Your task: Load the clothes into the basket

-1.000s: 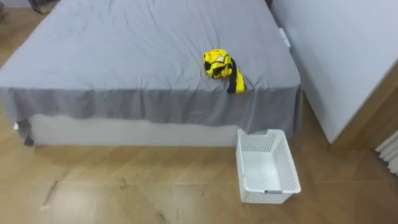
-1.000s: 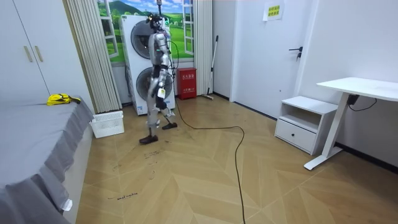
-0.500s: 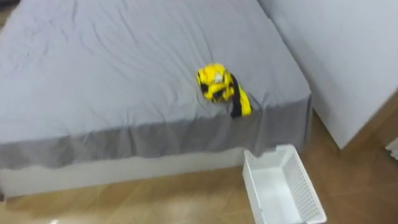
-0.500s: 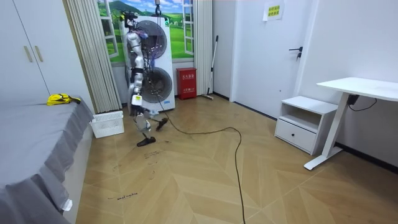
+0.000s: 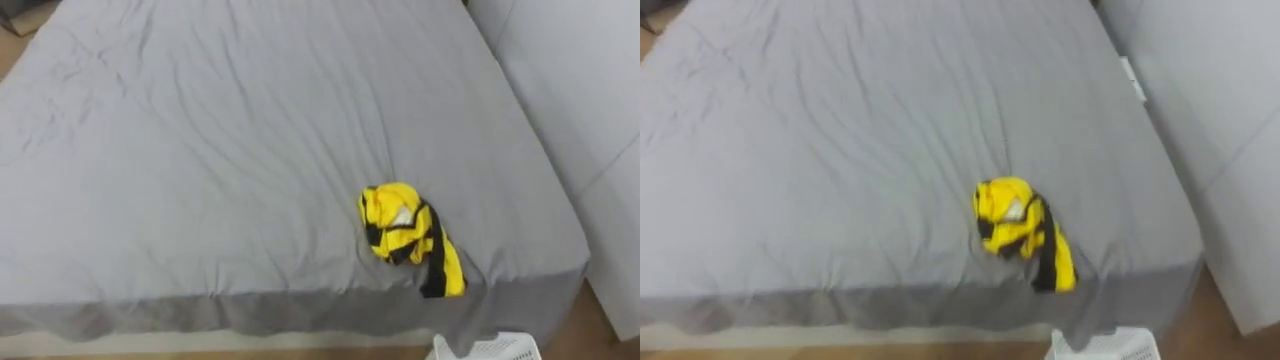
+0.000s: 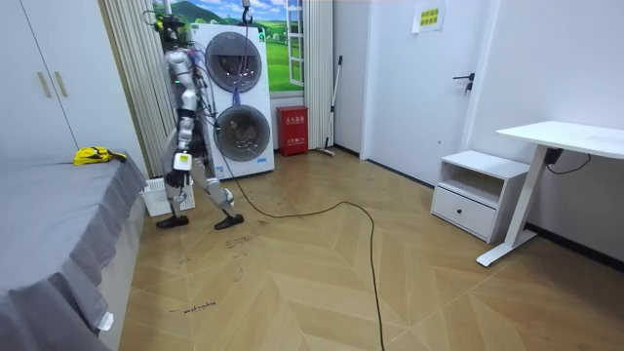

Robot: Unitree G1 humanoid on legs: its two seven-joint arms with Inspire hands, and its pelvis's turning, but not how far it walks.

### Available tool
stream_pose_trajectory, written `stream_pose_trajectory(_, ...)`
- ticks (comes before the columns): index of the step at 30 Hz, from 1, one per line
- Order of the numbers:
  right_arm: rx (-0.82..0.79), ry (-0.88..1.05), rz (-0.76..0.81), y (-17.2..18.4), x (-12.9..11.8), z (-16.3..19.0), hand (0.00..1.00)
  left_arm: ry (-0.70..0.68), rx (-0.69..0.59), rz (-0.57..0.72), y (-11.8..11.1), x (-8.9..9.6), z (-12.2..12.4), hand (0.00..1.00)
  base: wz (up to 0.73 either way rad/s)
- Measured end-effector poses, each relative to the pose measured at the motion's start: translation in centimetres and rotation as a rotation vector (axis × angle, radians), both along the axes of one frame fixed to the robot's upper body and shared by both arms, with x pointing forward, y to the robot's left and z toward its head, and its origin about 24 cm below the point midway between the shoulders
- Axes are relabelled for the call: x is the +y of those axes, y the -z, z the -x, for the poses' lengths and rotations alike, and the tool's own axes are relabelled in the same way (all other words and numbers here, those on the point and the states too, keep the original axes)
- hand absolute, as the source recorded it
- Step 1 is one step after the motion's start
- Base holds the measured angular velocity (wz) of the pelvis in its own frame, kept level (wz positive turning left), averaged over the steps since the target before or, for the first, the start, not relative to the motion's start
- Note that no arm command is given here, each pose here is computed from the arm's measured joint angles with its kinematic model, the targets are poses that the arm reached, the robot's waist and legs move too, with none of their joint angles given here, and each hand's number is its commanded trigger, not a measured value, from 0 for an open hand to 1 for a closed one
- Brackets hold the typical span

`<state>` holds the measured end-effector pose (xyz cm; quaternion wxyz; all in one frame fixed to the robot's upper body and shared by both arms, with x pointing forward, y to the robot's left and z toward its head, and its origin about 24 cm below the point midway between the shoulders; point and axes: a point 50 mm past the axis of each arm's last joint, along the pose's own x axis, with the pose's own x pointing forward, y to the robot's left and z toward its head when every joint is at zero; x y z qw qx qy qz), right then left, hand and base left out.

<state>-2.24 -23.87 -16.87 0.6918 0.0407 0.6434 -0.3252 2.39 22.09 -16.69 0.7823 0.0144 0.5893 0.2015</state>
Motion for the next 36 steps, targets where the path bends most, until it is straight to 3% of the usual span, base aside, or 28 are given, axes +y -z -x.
stream_pose_trajectory(8, -0.283, -0.125, 0.109, -1.2, -0.7, -8.3, 0.0, -0.017, -0.077, -0.07, -0.4, 0.3, -0.9, 0.0, -0.2)
stream_pose_trajectory(16, -0.622, -0.289, 0.196, -5.2, 0.8, -15.5, 0.0, 0.024, -0.078, -0.072, -0.3, -0.2, -0.7, 0.0, -0.48)
stream_pose_trajectory(18, -0.748, -0.373, 0.228, -6.9, 1.8, -17.8, 0.0, 0.011, -0.039, -0.091, -0.3, 0.3, 0.5, 0.0, -0.64)
stream_pose_trajectory(20, -0.792, -0.382, 0.256, -7.7, 2.2, -18.3, 0.0, 0.008, -0.015, -0.099, -0.2, 0.6, 0.8, 0.0, 0.29)
stream_pose_trajectory(27, -0.926, -0.412, 0.262, -9.9, 3.4, -21.2, 0.0, 0.057, -0.052, -0.108, -0.3, 0.8, -1.6, 0.0, 0.21)
stream_pose_trajectory(36, -0.942, -0.45, 0.182, -9.7, 4.8, -21.1, 0.0, 0.061, -0.076, -0.081, -0.3, 0.7, -1.7, 0.0, -0.02)
